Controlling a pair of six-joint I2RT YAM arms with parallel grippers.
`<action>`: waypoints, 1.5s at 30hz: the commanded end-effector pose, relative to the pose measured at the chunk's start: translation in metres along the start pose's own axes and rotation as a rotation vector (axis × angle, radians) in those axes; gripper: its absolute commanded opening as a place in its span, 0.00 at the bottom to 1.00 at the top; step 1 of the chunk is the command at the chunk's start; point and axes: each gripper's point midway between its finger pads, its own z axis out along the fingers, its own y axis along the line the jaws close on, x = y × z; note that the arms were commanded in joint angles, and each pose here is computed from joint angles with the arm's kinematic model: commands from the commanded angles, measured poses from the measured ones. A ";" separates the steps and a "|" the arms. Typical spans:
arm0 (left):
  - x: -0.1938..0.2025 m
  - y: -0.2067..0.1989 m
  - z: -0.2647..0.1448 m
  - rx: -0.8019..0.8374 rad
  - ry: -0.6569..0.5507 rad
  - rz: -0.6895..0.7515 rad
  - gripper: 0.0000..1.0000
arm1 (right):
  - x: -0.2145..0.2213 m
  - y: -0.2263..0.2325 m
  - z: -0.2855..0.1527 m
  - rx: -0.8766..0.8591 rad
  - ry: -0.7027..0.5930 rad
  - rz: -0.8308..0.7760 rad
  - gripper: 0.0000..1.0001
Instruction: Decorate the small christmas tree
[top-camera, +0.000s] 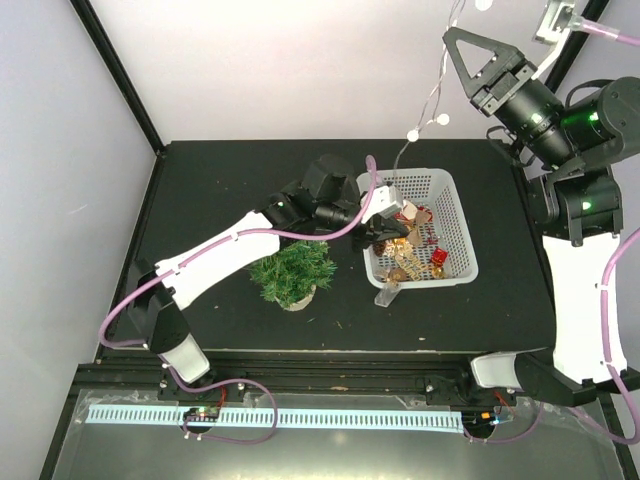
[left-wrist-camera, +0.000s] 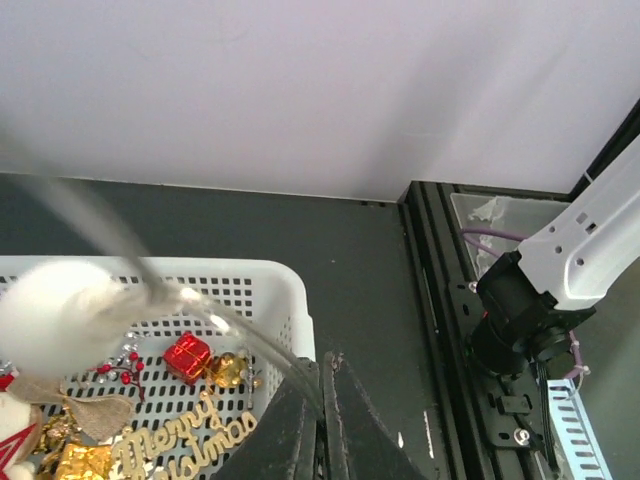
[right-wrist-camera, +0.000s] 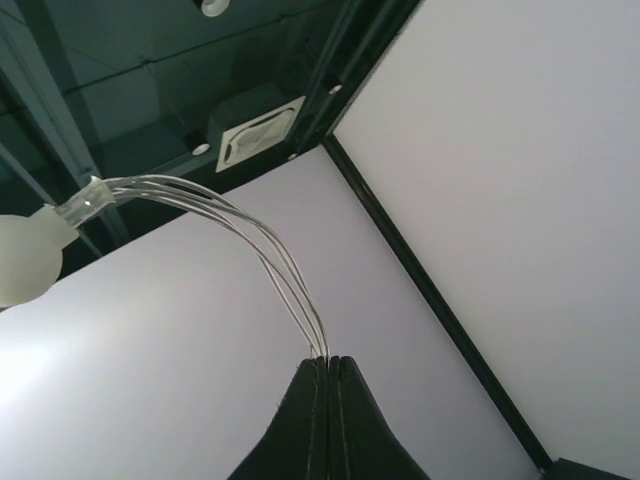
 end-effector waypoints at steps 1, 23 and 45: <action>-0.034 -0.009 -0.030 -0.046 -0.049 0.066 0.02 | 0.002 -0.004 -0.014 0.059 -0.029 -0.044 0.01; -0.135 -0.011 -0.075 -0.109 -0.170 0.247 0.02 | 0.068 -0.157 -0.073 0.621 0.001 -0.097 0.01; -0.140 0.062 -0.031 -0.174 -0.187 0.201 0.02 | 0.190 -0.358 -0.137 1.087 0.279 0.022 0.73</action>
